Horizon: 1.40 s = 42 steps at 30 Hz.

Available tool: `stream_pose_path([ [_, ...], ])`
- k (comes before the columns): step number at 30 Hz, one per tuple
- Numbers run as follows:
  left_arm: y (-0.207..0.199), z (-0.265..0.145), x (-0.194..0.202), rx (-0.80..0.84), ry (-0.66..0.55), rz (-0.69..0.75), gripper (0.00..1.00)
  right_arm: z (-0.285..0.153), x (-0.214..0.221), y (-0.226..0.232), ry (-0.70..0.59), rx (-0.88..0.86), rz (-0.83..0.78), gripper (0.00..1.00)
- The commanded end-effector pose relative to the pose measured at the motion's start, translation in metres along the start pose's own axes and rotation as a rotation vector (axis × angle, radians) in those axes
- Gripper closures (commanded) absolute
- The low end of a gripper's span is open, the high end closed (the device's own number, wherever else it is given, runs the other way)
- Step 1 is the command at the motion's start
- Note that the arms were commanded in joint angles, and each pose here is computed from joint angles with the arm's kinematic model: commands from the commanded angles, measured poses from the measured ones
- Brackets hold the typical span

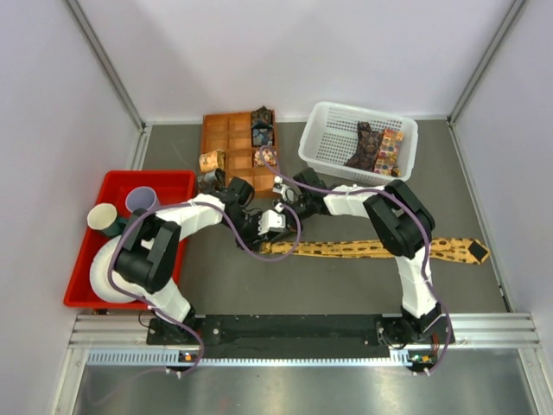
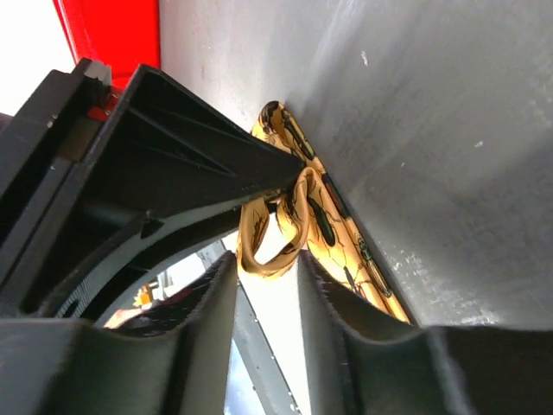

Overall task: Roll the ties
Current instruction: Roll the tie at the center of the board.

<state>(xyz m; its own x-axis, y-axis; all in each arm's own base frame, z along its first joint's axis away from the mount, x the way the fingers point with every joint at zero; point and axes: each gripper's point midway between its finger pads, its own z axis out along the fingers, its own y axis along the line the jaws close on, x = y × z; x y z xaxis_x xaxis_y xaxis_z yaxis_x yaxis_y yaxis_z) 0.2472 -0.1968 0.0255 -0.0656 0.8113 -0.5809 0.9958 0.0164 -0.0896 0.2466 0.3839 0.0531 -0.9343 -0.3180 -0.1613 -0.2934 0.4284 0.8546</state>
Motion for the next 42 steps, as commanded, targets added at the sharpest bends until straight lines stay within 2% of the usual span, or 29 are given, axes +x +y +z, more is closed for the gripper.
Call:
stream_pose_path([
  [1, 0.008, 0.001, -0.006, -0.013, -0.009, 0.011, 0.64, 0.004, -0.005, 0.008, -0.007, -0.044, -0.029, 0.78],
  [4, 0.011, 0.003, -0.007, -0.024, -0.013, -0.009, 0.57, 0.006, -0.002, -0.003, 0.008, -0.006, -0.048, 0.94],
  [5, 0.011, 0.004, -0.007, -0.024, -0.012, -0.017, 0.52, 0.005, 0.001, -0.011, 0.016, 0.031, -0.035, 0.99],
  [10, 0.014, -0.001, -0.009, -0.059, -0.019, 0.003, 0.35, 0.001, 0.000, -0.026, 0.007, 0.079, -0.047, 1.00],
  [17, 0.016, 0.003, -0.014, -0.056, -0.029, 0.017, 0.27, 0.004, -0.001, -0.031, 0.013, 0.076, -0.057, 1.00],
  [21, 0.008, 0.011, -0.013, -0.035, 0.004, 0.070, 0.30, 0.004, 0.000, -0.030, 0.019, 0.073, -0.060, 1.00],
  [25, 0.004, 0.018, -0.008, -0.032, 0.046, 0.076, 0.46, 0.002, -0.002, -0.024, 0.018, 0.064, -0.061, 1.00],
  [28, 0.001, 0.022, -0.001, -0.030, 0.090, 0.085, 0.53, 0.001, -0.004, -0.020, 0.025, 0.057, -0.057, 1.00],
  [29, 0.001, 0.022, 0.001, -0.029, 0.099, 0.083, 0.59, 0.002, -0.004, -0.020, 0.030, 0.057, -0.053, 0.98],
  [31, -0.003, 0.023, 0.006, -0.014, 0.122, 0.067, 0.60, 0.001, -0.005, -0.018, 0.028, 0.054, -0.052, 0.99],
  [32, -0.003, 0.022, 0.006, -0.020, 0.130, 0.062, 0.51, 0.000, -0.005, -0.017, 0.026, 0.054, -0.054, 1.00],
  [36, -0.004, 0.015, -0.002, -0.034, 0.107, 0.066, 0.34, 0.001, -0.005, -0.022, 0.025, 0.070, -0.055, 1.00],
  [42, -0.005, 0.013, -0.008, -0.007, 0.101, 0.077, 0.18, 0.001, -0.004, -0.025, 0.021, 0.084, -0.058, 1.00],
])
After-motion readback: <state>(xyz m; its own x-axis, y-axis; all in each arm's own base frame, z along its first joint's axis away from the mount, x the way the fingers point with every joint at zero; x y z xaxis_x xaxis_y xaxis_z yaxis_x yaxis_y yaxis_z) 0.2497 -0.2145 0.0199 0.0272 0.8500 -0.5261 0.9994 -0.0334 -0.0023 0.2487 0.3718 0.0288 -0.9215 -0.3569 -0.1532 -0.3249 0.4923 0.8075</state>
